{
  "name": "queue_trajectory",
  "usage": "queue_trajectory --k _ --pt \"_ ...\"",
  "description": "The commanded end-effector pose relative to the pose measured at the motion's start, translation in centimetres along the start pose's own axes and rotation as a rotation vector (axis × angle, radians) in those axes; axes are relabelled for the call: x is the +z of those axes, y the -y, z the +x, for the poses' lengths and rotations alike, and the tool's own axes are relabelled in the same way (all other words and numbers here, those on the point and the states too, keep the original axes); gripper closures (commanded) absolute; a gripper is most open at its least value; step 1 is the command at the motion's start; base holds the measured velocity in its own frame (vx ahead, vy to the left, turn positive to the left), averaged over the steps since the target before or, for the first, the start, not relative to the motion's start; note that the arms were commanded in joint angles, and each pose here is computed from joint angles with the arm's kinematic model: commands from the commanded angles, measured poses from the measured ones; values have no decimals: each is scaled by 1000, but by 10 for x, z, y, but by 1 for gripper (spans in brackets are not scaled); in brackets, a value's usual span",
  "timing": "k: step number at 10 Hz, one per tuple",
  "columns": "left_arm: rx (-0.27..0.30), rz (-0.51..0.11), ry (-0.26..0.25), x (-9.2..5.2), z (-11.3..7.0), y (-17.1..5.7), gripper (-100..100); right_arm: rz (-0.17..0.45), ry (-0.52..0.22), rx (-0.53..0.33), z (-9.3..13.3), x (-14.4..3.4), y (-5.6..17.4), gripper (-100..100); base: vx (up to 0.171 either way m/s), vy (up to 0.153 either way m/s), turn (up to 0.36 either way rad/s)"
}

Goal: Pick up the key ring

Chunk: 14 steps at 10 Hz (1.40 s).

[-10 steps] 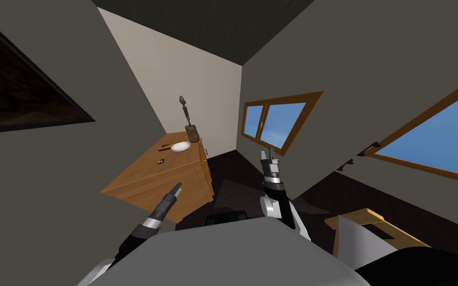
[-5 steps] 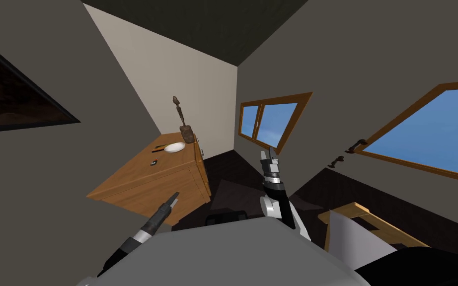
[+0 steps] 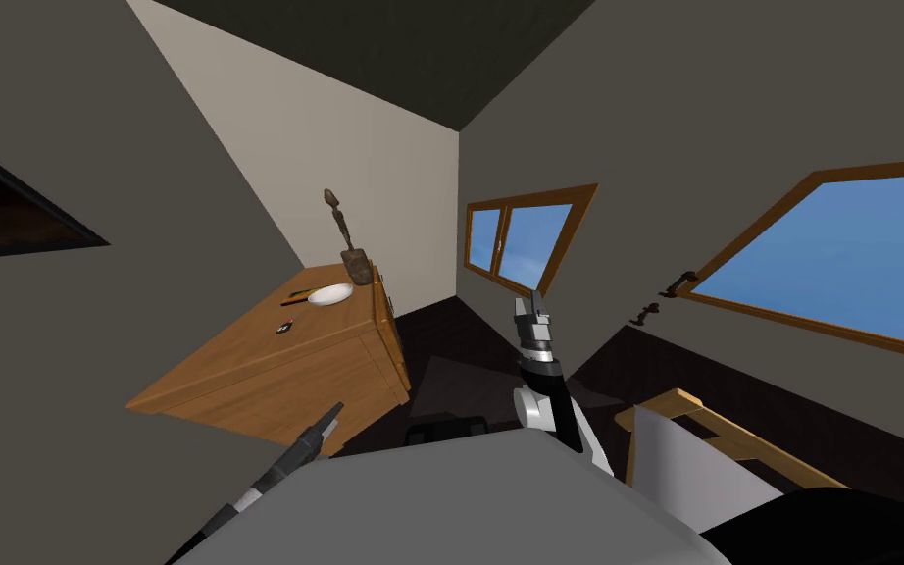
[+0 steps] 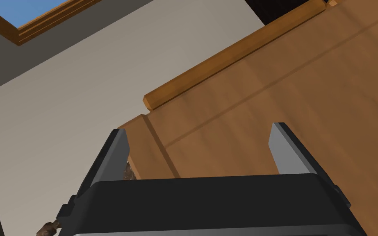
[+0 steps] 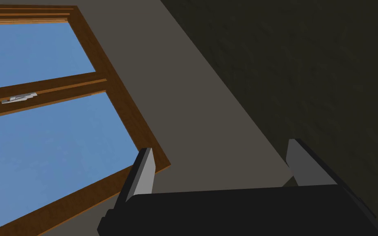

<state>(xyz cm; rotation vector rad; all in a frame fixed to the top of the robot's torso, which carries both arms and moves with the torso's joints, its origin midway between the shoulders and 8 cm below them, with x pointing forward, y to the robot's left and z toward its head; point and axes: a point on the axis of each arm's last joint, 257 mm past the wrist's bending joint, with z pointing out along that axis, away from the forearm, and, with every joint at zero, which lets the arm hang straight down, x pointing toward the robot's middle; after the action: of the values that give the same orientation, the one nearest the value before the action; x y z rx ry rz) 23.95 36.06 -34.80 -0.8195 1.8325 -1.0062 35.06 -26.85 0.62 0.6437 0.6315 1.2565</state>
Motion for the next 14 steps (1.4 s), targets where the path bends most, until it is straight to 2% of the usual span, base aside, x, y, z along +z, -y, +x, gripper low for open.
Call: queue_trajectory --k 1,2,3,4,6,7,8,9,10,11,12,14 --pt "1 -25 -6 -6 -4 -12 -100 0 0 0 0 0 0 0 3 -29 23" --pt "-14 -67 -54 -24 3 -30 -100 0 0 0 0 0 0 0 13 -66 -130" --pt "-8 -98 -54 -31 0 -43 -100 0 0 0 0 0 0 0 12 -65 -91" --pt "-30 -119 -101 -45 9 -51 -100 0 0 0 0 0 0 0 14 -77 -172" --pt "-17 -173 -100 -59 2 -72 -100 0 0 0 0 0 0 0 16 -52 -28" --pt "-31 -213 -150 -80 6 -85 -100 0 0 0 0 0 0 0 30 -47 -148" --pt "-26 -248 -145 -90 1 -97 -100 0 0 0 0 0 0 0 26 -40 -105" --pt "-48 -281 -191 -110 7 -107 -100 0 0 0 0 0 0 0 35 -57 -160" --pt "-35 -313 -191 -119 0 -116 -100 0 0 0 0 0 0 0 32 -54 -90" --pt "-34 -324 -188 -123 -2 -120 -100 0 0 0 0 0 0 0 11 -20 12" --pt "-50 -356 -238 -144 1 -126 -100 0 0 0 0 0 0 0 31 -41 -164" --pt "-42 -399 -229 -157 -7 -139 -100 0 0 0 0 0 0 0 16 -28 -48"
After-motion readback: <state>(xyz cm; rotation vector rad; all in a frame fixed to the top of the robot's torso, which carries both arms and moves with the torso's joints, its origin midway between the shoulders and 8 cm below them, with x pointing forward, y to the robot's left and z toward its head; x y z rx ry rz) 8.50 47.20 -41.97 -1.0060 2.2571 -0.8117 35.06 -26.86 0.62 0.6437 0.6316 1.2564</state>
